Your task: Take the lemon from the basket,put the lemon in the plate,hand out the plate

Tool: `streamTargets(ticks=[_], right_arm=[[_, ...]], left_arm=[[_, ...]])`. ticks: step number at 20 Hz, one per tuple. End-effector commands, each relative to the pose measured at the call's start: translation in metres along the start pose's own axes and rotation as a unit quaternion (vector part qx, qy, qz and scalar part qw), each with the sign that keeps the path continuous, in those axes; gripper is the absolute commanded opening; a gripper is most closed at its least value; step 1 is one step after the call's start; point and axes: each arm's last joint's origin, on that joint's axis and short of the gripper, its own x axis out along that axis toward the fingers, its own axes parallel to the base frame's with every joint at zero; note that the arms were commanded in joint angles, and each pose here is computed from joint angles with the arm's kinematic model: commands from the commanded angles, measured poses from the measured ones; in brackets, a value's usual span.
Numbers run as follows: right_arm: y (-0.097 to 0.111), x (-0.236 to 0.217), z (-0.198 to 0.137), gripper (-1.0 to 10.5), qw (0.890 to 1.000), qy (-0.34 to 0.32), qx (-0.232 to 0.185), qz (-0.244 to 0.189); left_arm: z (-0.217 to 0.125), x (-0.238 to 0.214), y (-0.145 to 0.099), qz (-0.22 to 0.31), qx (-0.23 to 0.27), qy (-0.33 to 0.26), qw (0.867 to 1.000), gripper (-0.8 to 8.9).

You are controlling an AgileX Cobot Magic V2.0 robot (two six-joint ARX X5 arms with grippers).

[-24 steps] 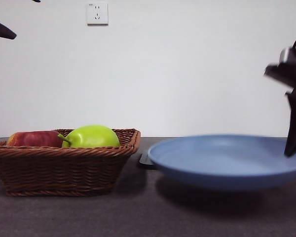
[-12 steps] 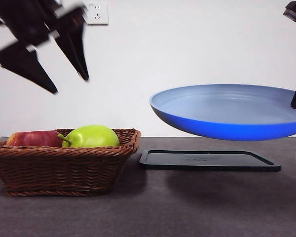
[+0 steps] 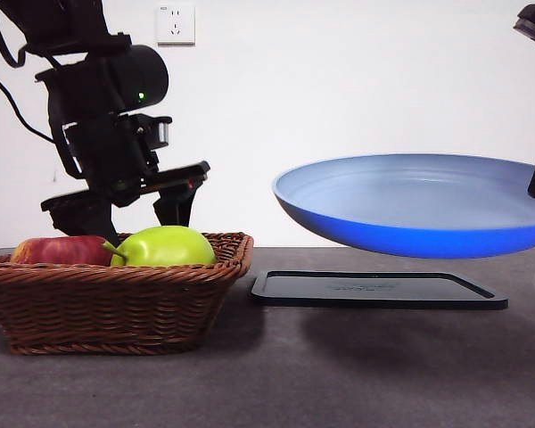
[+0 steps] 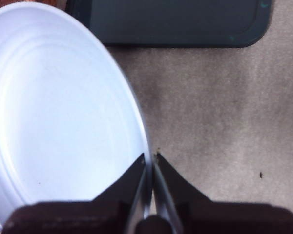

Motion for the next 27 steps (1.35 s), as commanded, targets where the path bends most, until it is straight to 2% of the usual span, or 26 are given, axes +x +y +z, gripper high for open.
streamTargets(ticks=[1,4,6,8,11,12,13,16,18,19,22,24,27], right_arm=[[0.002,-0.001,0.005,0.0,1.000,-0.009,-0.007,0.004],[0.002,-0.001,0.005,0.0,1.000,-0.009,-0.007,0.004],[0.002,-0.001,0.005,0.0,1.000,-0.009,-0.007,0.004],[0.002,-0.001,0.005,0.0,1.000,-0.010,-0.007,0.004],[0.002,-0.001,0.005,0.0,1.000,-0.011,0.001,0.005],[0.002,-0.001,0.005,0.0,1.000,-0.011,0.008,0.005],[0.002,0.000,0.005,0.0,1.000,-0.008,0.017,0.007],[0.003,0.006,0.006,0.0,0.999,0.006,0.033,0.010],[0.008,0.013,0.004,0.0,0.999,0.023,0.023,0.017],[0.011,0.015,0.003,0.0,0.999,0.029,0.017,0.020],[0.016,0.017,0.002,0.0,0.999,0.037,0.006,0.027],[0.016,0.017,0.000,0.0,0.999,0.045,0.009,0.025],[0.015,0.017,-0.002,0.0,0.998,0.057,0.011,0.022]], left_arm=[[0.000,0.013,-0.003,0.002,0.004,0.014,1.000,3.78],[0.000,0.013,-0.003,0.003,0.009,0.017,1.000,3.53],[0.000,0.012,-0.002,0.002,0.029,0.016,0.999,2.01],[0.001,0.002,-0.001,0.001,0.031,0.012,0.999,1.91],[0.003,-0.059,-0.007,-0.015,0.049,-0.057,0.997,1.91],[0.001,-0.085,-0.010,-0.041,0.055,-0.085,0.994,1.91],[-0.004,-0.117,-0.016,-0.090,0.067,-0.118,0.987,1.91],[-0.026,-0.180,-0.047,-0.188,0.124,-0.194,0.955,1.91],[-0.042,-0.186,-0.081,-0.230,0.168,-0.191,0.940,1.91],[-0.048,-0.182,-0.096,-0.233,0.186,-0.181,0.937,1.91],[-0.065,-0.159,-0.137,-0.192,0.228,-0.161,0.941,1.91],[-0.071,-0.141,-0.155,-0.173,0.244,-0.150,0.942,1.91],[-0.079,-0.111,-0.178,-0.177,0.268,-0.120,0.939,1.91]])
